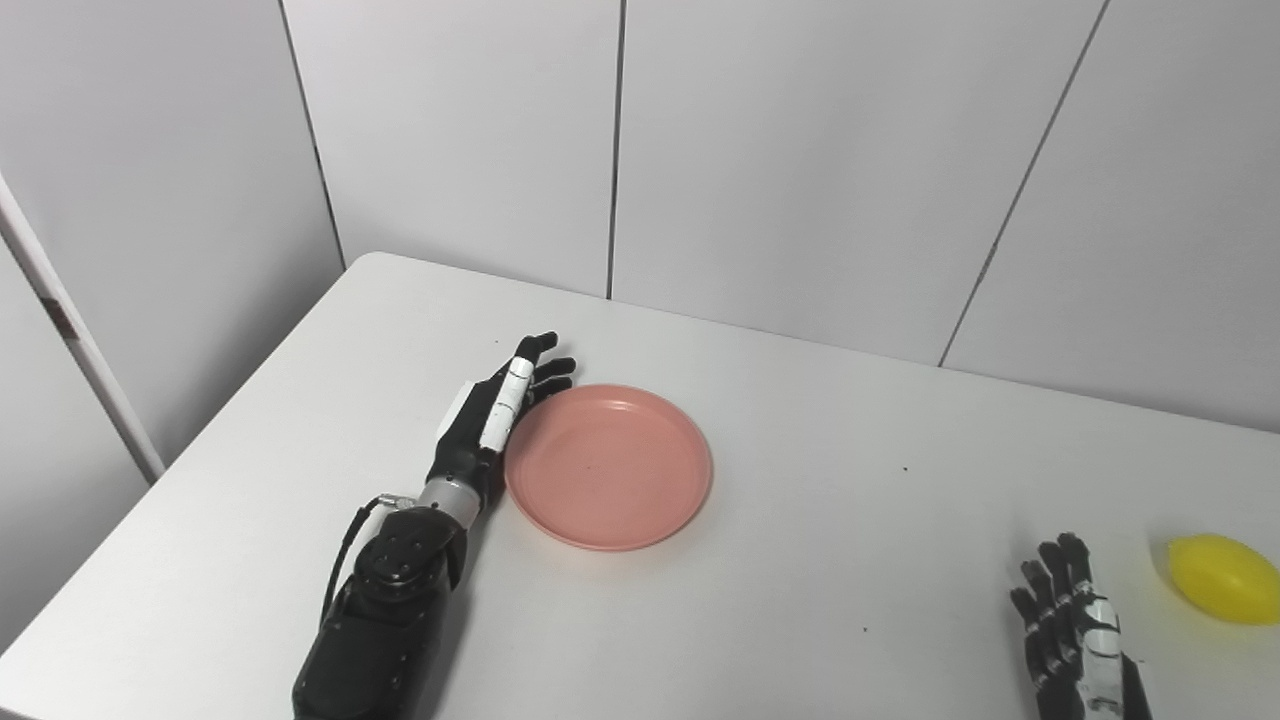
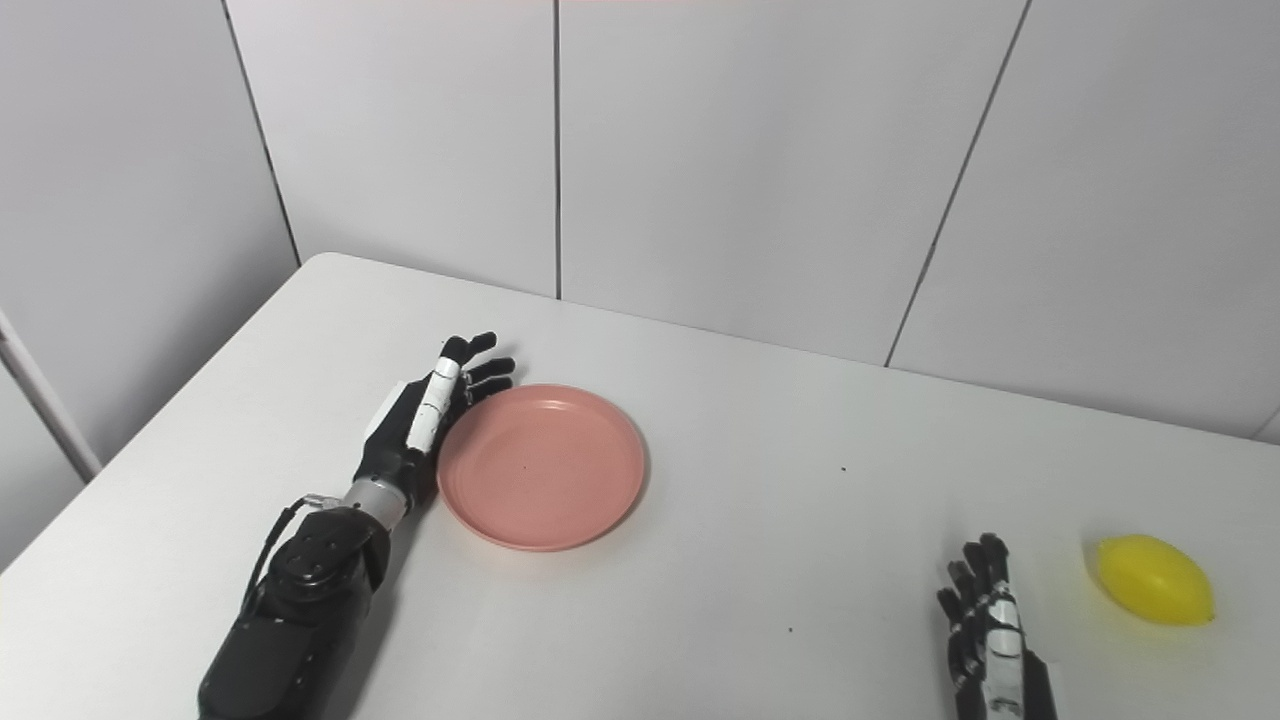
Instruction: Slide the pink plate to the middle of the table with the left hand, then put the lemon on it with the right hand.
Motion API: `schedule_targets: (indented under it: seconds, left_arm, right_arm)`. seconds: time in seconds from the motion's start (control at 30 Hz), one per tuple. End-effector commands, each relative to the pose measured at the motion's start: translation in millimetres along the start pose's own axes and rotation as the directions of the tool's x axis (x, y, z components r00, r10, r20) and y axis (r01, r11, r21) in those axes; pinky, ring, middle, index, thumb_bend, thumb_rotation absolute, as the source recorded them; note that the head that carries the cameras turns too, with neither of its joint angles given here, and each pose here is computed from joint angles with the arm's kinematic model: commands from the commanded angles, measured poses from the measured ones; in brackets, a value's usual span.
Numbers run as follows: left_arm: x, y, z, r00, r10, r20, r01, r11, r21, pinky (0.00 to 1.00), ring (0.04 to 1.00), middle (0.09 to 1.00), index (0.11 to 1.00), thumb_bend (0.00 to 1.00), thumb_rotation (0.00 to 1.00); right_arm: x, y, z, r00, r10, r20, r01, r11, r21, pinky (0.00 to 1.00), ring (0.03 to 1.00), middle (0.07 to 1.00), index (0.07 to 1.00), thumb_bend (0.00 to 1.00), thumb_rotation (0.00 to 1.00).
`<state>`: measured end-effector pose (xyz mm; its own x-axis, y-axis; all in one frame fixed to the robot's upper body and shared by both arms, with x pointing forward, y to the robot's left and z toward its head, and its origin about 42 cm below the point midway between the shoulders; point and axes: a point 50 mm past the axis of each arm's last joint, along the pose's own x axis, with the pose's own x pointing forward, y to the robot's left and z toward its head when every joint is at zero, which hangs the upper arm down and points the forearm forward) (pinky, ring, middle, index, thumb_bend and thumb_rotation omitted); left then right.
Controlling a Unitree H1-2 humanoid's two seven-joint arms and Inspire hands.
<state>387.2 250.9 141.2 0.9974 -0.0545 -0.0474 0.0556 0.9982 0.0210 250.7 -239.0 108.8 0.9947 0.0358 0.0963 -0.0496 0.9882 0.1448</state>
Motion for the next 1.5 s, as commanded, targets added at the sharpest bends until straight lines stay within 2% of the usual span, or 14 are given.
schedule_targets:
  seconds: [0.0, 0.23, 0.57, 0.8, 0.9, 1.17, 1.3, 1.47]
  left_arm:
    - [1.8, -32.5, -8.9, 0.991, -0.123, -0.047, 0.122, 0.992, -0.026, 0.84, 0.840, 0.826, 0.887, 0.76, 1.00]
    - [-0.1, -52.2, -17.1, 0.987, -0.156, -0.045, 0.156, 0.988, -0.022, 0.80, 0.818, 0.822, 0.864, 0.77, 1.00]
    - [-4.8, -76.2, -17.8, 0.980, -0.184, -0.074, 0.185, 0.983, 0.013, 0.81, 0.823, 0.816, 0.857, 0.79, 1.00]
    - [-10.1, -91.1, -9.9, 0.977, -0.184, -0.110, 0.190, 0.981, 0.043, 0.80, 0.821, 0.819, 0.861, 0.75, 1.00]
    - [-13.3, -97.2, -6.6, 0.973, -0.192, -0.127, 0.198, 0.979, 0.039, 0.85, 0.819, 0.820, 0.865, 0.73, 1.00]
    - [-21.8, -115.4, -0.1, 0.956, -0.236, -0.176, 0.243, 0.970, 0.020, 0.87, 0.830, 0.837, 0.873, 0.71, 1.00]
    - [-22.9, -123.2, -0.8, 0.952, -0.243, -0.188, 0.248, 0.969, 0.005, 0.81, 0.836, 0.837, 0.873, 0.67, 1.00]
    - [-25.2, -130.5, -3.9, 0.942, -0.271, -0.197, 0.271, 0.962, -0.023, 0.81, 0.845, 0.854, 0.896, 0.65, 1.00]
  right_arm:
    - [-11.8, 9.2, -18.1, 0.999, -0.006, -0.046, 0.008, 0.999, 0.035, 1.00, 0.994, 0.997, 1.000, 0.73, 1.00]
    - [-11.3, 11.8, -19.4, 0.999, -0.009, -0.042, 0.010, 0.999, 0.037, 1.00, 0.991, 0.991, 1.000, 0.75, 1.00]
    - [-10.6, 18.4, -18.5, 0.999, -0.011, -0.041, 0.013, 0.999, 0.032, 1.00, 0.981, 0.984, 1.000, 0.74, 1.00]
    - [-9.2, 23.2, -18.4, 0.999, -0.016, -0.041, 0.017, 0.999, 0.030, 1.00, 0.974, 0.978, 0.993, 0.74, 1.00]
    - [-9.1, 25.1, -18.1, 0.999, -0.017, -0.040, 0.018, 0.999, 0.029, 1.00, 0.974, 0.977, 0.996, 0.74, 1.00]
    - [-7.9, 28.5, -19.4, 0.999, -0.009, -0.031, 0.010, 0.999, 0.033, 1.00, 0.981, 0.981, 1.000, 0.73, 1.00]
    - [-7.5, 30.7, -19.3, 1.000, -0.008, -0.030, 0.009, 0.999, 0.033, 1.00, 0.979, 0.978, 1.000, 0.74, 1.00]
    - [-6.7, 34.9, -19.1, 1.000, -0.009, -0.027, 0.010, 0.999, 0.036, 1.00, 0.979, 0.973, 0.999, 0.73, 1.00]
